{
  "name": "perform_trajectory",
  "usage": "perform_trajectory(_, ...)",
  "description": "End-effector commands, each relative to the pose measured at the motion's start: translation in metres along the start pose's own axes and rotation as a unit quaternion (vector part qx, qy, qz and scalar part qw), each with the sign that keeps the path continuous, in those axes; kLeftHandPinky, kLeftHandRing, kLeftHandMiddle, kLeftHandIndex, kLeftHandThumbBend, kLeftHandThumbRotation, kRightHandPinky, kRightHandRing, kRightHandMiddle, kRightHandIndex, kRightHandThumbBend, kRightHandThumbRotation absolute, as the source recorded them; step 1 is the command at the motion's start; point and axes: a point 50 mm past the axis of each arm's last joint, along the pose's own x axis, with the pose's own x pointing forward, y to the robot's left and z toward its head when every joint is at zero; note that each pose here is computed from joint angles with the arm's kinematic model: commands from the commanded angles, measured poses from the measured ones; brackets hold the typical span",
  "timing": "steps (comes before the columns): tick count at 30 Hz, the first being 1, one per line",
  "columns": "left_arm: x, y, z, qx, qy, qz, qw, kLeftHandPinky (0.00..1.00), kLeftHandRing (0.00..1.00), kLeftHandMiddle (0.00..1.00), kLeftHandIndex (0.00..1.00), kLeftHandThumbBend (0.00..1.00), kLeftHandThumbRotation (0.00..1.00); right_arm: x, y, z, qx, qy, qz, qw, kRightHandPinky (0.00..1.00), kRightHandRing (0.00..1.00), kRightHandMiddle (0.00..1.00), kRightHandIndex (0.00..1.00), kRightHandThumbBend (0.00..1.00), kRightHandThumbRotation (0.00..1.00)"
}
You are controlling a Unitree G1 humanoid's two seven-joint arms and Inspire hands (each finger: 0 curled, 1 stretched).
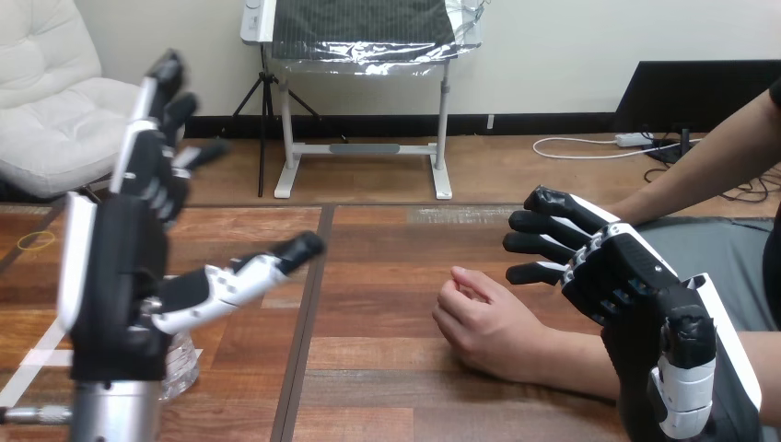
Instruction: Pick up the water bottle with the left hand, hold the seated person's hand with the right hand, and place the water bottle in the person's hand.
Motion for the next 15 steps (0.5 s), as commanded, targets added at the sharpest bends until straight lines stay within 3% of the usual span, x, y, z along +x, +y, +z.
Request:
perform_trajectory(1,0.014,0.008,0.004,0.02,-0.035,0.016,0.9991,0.95,0.98,0.98,0.96,1.0,0.21,0.013,0.0,0.012,-0.01,-0.052,0.009,0.9986,0.67,0.76,0.79,0.8,0.89,0.99)
perform_trajectory(9,0.017,0.021,0.003,0.058,-0.027,0.058,0.9963,0.92,0.96,0.96,0.94,1.0,0.26,0.012,0.0,0.011,-0.01,-0.053,0.008,0.9985,0.66,0.76,0.79,0.8,0.88,0.98)
perform_trajectory(15,0.019,0.028,0.003,0.065,-0.015,0.077,0.9948,0.97,0.97,0.96,0.93,1.0,0.31,0.012,0.0,0.012,-0.01,-0.051,0.008,0.9986,0.66,0.76,0.79,0.8,0.88,0.98)
